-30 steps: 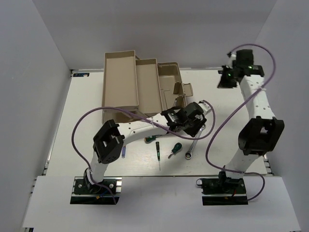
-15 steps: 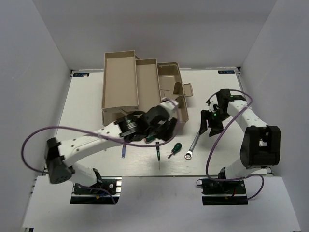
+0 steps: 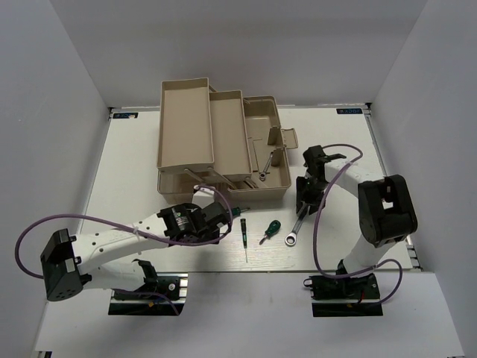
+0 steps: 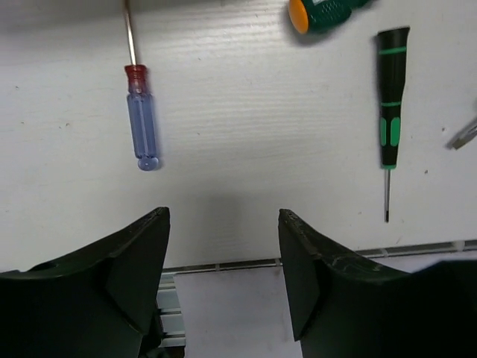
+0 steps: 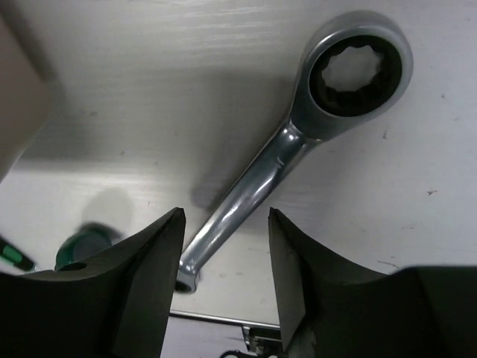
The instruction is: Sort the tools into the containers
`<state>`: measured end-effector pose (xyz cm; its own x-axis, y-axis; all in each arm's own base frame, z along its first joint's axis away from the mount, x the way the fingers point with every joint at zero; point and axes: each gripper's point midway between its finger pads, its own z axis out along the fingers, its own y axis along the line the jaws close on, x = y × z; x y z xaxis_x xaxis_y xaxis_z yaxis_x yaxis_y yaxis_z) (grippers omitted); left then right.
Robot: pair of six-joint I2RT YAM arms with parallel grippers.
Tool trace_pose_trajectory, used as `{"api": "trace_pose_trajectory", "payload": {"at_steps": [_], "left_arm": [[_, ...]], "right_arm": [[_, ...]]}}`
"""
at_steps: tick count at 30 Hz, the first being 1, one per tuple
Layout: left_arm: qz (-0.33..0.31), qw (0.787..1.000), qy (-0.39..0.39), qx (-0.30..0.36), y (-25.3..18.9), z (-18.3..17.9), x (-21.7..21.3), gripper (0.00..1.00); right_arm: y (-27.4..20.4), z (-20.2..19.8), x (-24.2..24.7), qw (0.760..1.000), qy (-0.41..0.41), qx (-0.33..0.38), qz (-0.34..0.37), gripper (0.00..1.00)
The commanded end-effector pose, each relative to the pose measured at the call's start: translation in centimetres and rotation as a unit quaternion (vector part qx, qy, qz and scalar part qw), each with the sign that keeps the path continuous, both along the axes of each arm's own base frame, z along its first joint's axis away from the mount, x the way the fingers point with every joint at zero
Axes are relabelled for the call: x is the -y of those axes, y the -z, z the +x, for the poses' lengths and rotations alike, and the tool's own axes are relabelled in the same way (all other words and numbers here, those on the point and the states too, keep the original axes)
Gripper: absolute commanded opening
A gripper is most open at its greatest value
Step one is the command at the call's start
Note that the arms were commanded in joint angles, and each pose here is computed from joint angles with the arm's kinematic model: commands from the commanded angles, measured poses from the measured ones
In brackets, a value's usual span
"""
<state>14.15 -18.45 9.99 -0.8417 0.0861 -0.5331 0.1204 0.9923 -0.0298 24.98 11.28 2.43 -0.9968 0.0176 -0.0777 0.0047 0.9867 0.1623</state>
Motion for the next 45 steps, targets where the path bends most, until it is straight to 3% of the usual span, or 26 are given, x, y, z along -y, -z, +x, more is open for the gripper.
{"api": "trace_pose_trajectory", "payload": {"at_steps": [1,6,9,12,13,15,25,45], "left_arm": [[-0.017,0.997,-0.051,0.050,-1.5,1.4,-0.7,0.71],[-0.019,0.995,-0.064,0.075,-2.4,2.2,-0.9,0.71],[-0.010,0.995,-0.070,0.076,-2.3,2.2,-1.4,0.71],[-0.003,0.994,-0.071,0.077,-2.0,2.2,-1.8,0.71],[-0.005,0.994,-0.080,0.077,-1.9,2.3,-2.1,0.72],[-0.004,0.994,-0.084,0.075,-1.5,2.1,-2.3,0.72],[0.009,0.991,-0.126,0.052,1.6,1.0,-4.2,0.75],[0.021,0.988,-0.137,0.062,2.1,1.6,-4.5,0.77]], "right_arm": [[1.1,1.0,0.6,0.998,0.047,0.021,-0.041,0.53],[2.5,-0.5,1.3,0.993,0.093,0.007,-0.074,0.43],[3.3,-1.6,1.8,0.990,0.115,0.000,-0.083,0.32],[4.5,-2.7,2.3,0.988,0.127,-0.008,-0.086,0.17],[4.6,-2.6,2.3,0.988,0.130,-0.007,-0.087,0.08],[4.8,-2.2,2.6,0.986,0.137,-0.006,-0.092,0.00],[-2.1,4.9,1.0,0.991,0.112,0.076,0.018,0.00],[-6.6,5.5,1.1,0.985,0.086,0.133,0.068,0.00]]}}
